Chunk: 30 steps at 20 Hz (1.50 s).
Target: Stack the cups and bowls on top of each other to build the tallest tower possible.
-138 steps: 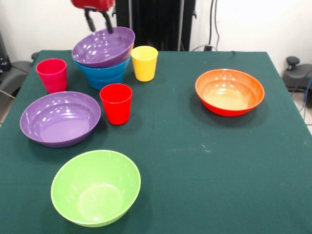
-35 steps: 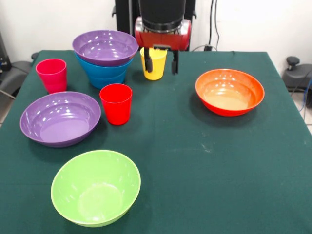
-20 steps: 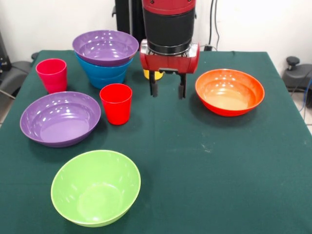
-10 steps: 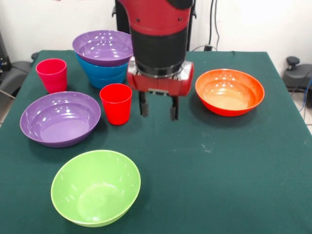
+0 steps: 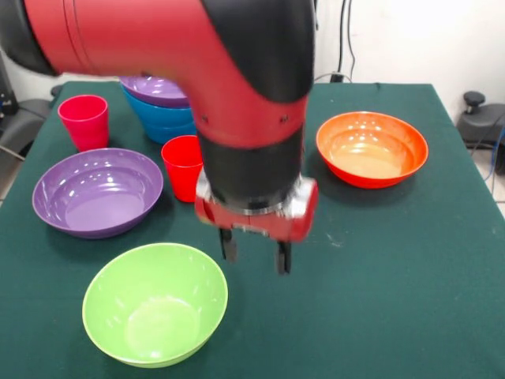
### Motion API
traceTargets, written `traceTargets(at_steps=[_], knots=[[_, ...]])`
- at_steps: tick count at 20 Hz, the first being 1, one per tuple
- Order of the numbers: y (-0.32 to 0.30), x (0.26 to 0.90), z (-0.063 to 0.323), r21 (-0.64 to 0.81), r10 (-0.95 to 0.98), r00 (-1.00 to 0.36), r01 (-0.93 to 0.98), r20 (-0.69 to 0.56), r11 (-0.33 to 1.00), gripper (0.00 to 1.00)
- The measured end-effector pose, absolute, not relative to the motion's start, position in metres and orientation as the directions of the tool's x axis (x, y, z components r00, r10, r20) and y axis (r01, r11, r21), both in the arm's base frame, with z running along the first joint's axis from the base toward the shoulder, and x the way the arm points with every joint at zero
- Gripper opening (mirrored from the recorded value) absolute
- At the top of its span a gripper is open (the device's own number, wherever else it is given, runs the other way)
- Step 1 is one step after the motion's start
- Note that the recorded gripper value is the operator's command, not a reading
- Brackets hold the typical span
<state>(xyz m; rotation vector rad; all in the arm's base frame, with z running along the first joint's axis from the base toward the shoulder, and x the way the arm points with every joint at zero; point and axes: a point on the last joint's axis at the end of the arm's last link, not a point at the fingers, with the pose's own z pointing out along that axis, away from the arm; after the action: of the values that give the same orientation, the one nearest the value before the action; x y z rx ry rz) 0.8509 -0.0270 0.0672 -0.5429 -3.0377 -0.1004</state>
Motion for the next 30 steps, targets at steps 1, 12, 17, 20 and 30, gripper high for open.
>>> traceTargets(at_steps=[1, 12, 17, 20, 30], knots=[[-0.026, 0.856, 0.065, 0.058, 0.348, -0.936, 0.351, 0.060, 0.934, 1.00], [-0.034, 0.883, 0.039, 0.093, 0.402, -0.915, 0.404, 0.038, 0.910, 1.00], [-0.050, 0.880, 0.042, 0.088, 0.413, -0.910, 0.415, 0.046, 0.905, 1.00], [-0.058, 0.878, 0.048, 0.088, 0.416, -0.908, 0.419, 0.050, 0.904, 1.00], [-0.089, 0.870, 0.078, 0.088, 0.427, -0.904, 0.427, 0.028, 0.900, 1.00]])
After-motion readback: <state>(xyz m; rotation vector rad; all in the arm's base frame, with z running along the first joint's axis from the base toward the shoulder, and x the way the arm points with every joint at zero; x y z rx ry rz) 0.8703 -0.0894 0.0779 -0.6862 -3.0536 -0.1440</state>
